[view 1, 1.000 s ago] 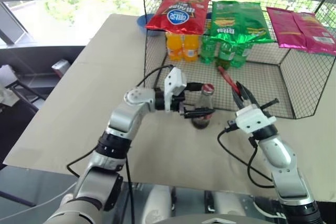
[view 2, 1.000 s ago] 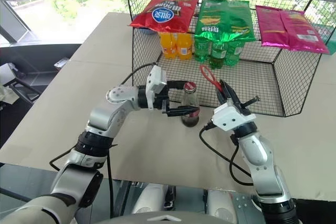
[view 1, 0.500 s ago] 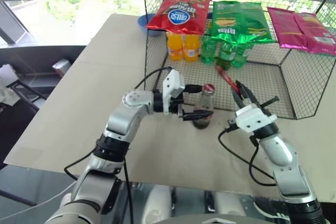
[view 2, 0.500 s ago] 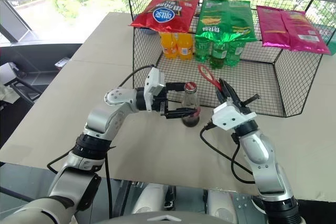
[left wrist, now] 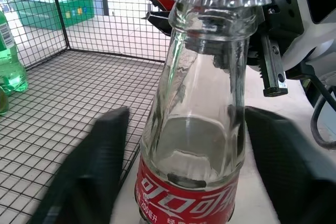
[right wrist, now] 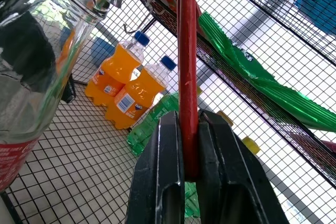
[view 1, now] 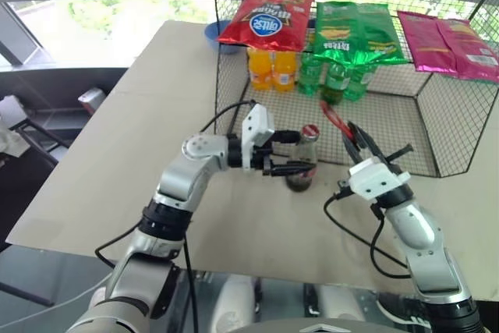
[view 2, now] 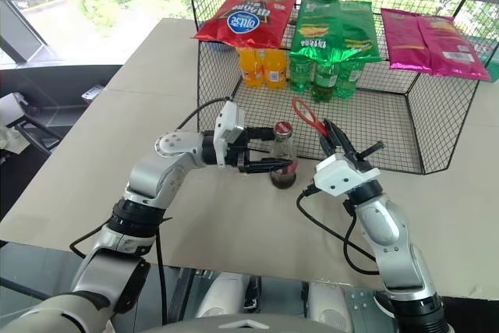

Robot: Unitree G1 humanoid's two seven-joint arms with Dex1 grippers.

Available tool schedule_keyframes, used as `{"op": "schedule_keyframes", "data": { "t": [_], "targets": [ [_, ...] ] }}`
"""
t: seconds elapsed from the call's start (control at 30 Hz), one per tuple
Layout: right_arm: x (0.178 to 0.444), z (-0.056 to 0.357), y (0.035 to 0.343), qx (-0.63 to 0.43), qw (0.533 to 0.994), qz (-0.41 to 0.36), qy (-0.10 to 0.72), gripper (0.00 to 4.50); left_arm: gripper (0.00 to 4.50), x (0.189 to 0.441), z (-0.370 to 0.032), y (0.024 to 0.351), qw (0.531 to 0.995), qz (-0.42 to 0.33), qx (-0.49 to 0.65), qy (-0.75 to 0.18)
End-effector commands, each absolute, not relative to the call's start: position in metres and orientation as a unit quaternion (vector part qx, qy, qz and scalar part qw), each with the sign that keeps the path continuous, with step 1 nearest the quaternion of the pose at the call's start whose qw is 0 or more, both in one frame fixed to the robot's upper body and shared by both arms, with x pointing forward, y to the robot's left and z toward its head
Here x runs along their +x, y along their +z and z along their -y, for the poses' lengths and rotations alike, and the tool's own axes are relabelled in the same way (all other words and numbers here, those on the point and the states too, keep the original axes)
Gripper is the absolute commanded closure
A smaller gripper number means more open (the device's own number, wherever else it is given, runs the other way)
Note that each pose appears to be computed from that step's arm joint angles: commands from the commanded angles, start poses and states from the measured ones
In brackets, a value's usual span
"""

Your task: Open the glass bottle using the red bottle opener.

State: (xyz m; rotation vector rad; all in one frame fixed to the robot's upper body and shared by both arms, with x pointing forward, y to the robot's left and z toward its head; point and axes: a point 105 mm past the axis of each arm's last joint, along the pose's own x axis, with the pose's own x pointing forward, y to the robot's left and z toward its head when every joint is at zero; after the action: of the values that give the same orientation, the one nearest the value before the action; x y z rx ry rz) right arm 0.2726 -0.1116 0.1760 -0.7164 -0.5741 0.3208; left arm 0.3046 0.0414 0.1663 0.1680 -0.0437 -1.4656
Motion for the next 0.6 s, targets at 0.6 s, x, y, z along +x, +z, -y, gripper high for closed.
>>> {"op": "schedule_keyframes", "data": {
  "t": [0.6],
  "targets": [
    [0.246, 0.072, 0.156, -0.37, 0.841, 0.312, 0.242, 4.5, 2.37, 0.297, -0.042, 0.184, 0.729, 0.049, 0.089, -0.677]
  ]
}}
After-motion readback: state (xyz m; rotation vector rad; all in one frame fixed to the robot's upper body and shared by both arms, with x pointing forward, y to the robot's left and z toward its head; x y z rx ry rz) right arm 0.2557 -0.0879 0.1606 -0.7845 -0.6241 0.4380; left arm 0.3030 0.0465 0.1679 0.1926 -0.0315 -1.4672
